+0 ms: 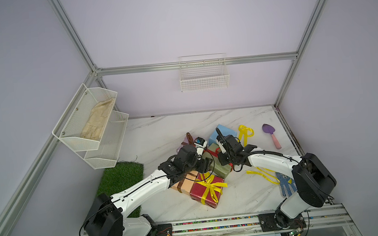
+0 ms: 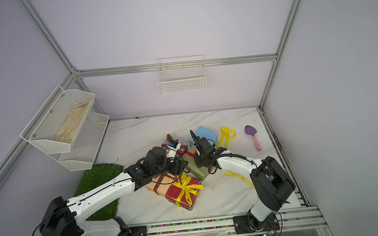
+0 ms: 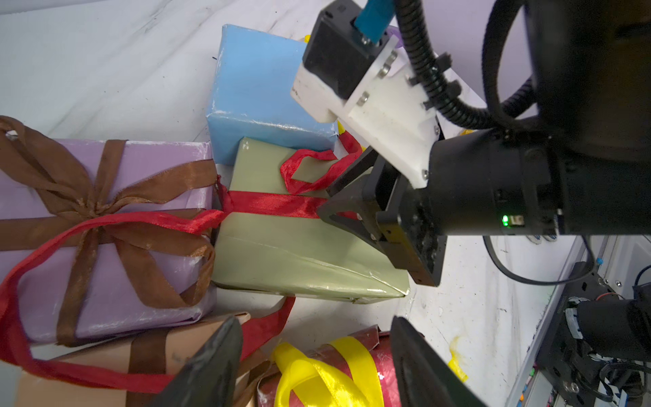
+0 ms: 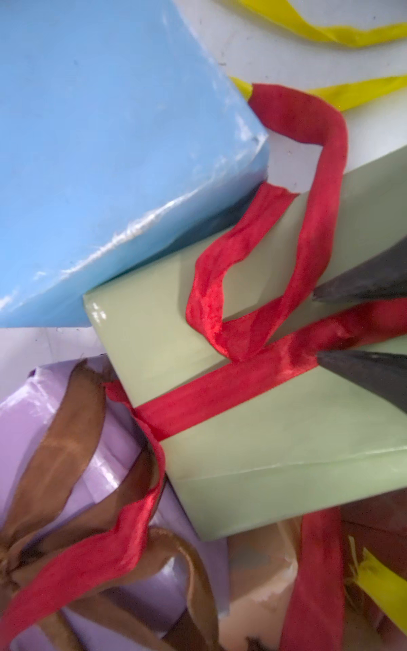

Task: Untie the ribbon bows on the gift boxes
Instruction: Pull the ribbon from the gift box.

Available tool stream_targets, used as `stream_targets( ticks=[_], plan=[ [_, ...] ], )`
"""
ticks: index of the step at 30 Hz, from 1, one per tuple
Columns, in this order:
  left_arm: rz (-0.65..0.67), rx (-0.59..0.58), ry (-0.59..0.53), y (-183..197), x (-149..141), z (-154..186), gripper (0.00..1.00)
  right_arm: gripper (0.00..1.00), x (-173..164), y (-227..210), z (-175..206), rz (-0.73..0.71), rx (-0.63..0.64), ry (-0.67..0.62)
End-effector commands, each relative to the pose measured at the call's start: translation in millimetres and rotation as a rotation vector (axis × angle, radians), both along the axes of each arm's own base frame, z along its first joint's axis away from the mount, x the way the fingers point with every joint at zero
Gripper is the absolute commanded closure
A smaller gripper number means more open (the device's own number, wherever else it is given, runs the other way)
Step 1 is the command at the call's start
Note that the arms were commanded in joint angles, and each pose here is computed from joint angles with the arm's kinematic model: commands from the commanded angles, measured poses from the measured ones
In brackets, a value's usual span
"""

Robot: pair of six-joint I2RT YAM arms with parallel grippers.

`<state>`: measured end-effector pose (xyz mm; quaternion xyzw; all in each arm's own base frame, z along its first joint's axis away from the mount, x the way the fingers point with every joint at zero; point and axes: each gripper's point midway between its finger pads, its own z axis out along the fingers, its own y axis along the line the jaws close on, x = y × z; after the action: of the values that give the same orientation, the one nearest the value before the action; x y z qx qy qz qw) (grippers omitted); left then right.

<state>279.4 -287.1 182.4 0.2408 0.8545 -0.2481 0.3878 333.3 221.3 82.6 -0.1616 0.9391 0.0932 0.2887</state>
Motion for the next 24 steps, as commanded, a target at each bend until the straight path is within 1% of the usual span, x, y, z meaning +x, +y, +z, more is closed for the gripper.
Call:
stream_targets(
  ticks=[1,4,11,17,20,24],
  plan=[
    [0.009,-0.012,-0.014,3,-1,0,0.32,0.82,-25,-8,-35,0.015,-0.069,0.131],
    [0.008,-0.009,-0.009,1,0,-4,0.33,0.89,-27,0,-25,0.029,-0.010,0.130],
    [-0.021,-0.020,0.005,-16,9,-14,0.35,1.00,-24,16,18,0.031,0.114,0.085],
    [-0.033,-0.018,0.038,-31,19,-33,0.38,1.00,-15,21,53,0.012,0.169,0.034],
    [-0.036,-0.022,0.044,-35,21,-40,0.42,1.00,-9,20,66,-0.017,0.175,0.003],
    [-0.023,-0.009,0.050,-38,27,-47,0.44,1.00,-7,19,78,-0.032,0.176,0.000]
  ],
)
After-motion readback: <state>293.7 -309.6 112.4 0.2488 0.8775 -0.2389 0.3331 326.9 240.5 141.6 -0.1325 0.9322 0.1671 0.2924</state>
